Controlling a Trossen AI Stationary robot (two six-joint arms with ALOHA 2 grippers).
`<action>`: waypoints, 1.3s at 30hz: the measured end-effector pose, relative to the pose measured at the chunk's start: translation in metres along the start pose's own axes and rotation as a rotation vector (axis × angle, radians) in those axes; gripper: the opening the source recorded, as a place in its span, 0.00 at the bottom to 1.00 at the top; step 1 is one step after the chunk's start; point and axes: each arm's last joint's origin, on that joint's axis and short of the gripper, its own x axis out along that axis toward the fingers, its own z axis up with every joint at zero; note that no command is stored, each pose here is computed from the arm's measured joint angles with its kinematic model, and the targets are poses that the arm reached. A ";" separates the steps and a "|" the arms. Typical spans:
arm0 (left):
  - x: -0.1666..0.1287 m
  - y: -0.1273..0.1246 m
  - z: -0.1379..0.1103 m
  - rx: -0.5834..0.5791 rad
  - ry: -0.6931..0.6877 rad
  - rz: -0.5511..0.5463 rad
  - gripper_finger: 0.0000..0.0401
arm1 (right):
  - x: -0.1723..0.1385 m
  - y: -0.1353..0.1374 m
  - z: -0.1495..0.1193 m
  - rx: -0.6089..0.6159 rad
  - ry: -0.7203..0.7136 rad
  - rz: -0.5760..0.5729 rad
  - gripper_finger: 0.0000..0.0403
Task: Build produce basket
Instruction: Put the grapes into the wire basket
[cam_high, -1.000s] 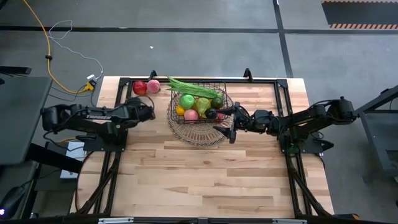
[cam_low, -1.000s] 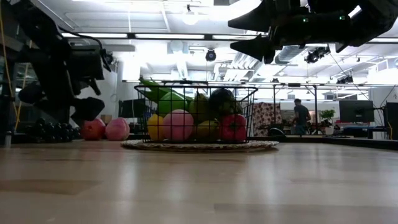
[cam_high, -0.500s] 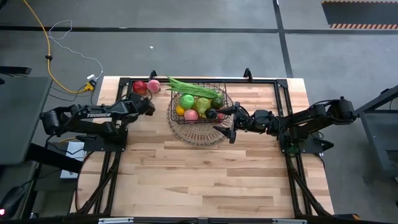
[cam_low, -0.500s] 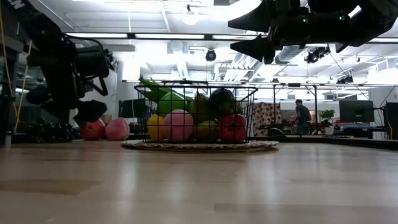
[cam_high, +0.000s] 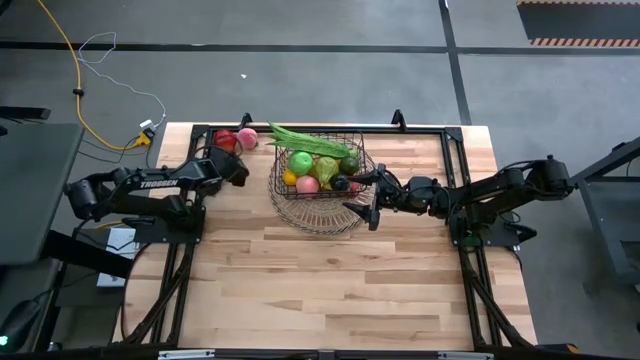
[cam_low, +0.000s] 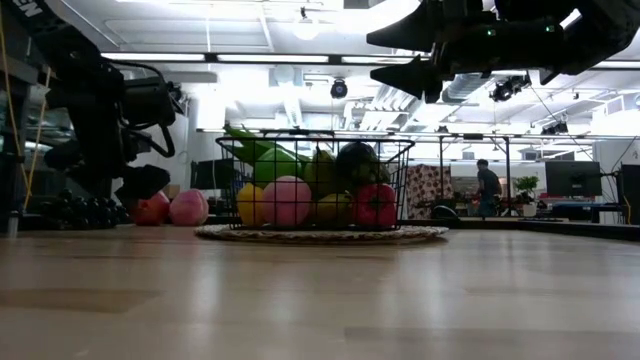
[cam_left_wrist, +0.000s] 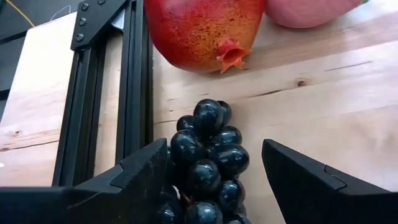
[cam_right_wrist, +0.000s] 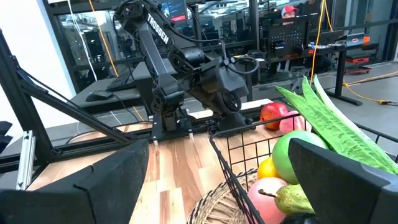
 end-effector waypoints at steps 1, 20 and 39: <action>0.000 0.000 0.000 -0.002 0.001 0.002 0.62 | 0.000 0.000 0.000 0.000 0.000 0.000 0.93; 0.004 0.004 0.001 0.050 0.055 -0.026 0.62 | 0.000 0.000 0.000 0.000 0.000 0.000 0.93; 0.003 0.003 0.004 0.034 0.044 -0.032 0.27 | 0.000 0.000 -0.001 -0.005 0.015 -0.002 0.93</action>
